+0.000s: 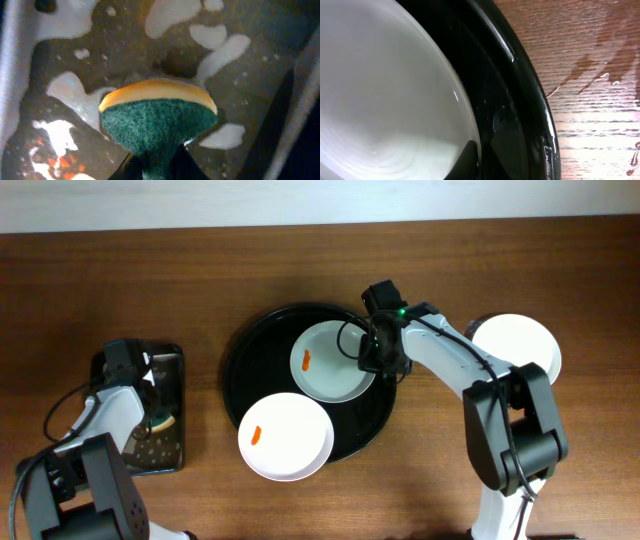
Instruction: Clean dirty plates on tray and stack at the side
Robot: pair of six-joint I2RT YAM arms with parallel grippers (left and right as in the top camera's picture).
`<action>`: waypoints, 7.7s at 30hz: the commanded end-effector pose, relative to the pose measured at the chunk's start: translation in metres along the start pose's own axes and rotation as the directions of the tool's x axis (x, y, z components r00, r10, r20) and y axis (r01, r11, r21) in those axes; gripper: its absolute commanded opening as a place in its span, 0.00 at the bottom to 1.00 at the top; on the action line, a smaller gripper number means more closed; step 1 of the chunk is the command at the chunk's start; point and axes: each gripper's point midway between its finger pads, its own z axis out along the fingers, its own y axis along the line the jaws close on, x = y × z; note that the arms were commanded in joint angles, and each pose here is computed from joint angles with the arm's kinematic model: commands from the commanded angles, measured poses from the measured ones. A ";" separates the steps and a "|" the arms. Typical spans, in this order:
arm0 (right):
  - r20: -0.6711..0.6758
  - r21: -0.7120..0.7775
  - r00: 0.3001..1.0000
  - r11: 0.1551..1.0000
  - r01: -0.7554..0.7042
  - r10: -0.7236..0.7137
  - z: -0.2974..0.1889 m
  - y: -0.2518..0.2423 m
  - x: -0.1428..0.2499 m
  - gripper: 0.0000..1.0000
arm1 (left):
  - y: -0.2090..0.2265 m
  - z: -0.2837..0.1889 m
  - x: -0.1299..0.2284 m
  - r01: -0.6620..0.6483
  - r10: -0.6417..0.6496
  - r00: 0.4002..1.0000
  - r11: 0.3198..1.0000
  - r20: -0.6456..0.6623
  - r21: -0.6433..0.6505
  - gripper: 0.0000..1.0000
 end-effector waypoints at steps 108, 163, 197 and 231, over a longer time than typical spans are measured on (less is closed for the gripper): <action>0.115 0.545 0.929 0.804 0.238 -0.352 -0.145 -0.024 -0.039 0.04 | -0.269 -0.077 -0.008 -0.329 0.434 0.882 0.845 -0.183 0.420 0.01; 0.120 0.032 0.805 0.809 -0.587 0.580 -0.147 -0.315 -0.035 0.36 | -0.272 -0.077 -0.014 -0.352 0.456 0.878 0.822 -0.147 0.449 0.05; -0.463 -0.084 0.855 0.972 0.219 -0.233 0.000 0.068 0.161 0.10 | 0.013 0.007 0.034 0.123 -0.105 0.973 0.989 -0.207 0.076 0.33; -0.056 0.082 0.934 0.931 0.357 -0.353 0.001 0.031 0.016 0.04 | 0.002 -0.049 -0.008 0.124 -0.100 0.987 0.972 -0.126 0.198 0.36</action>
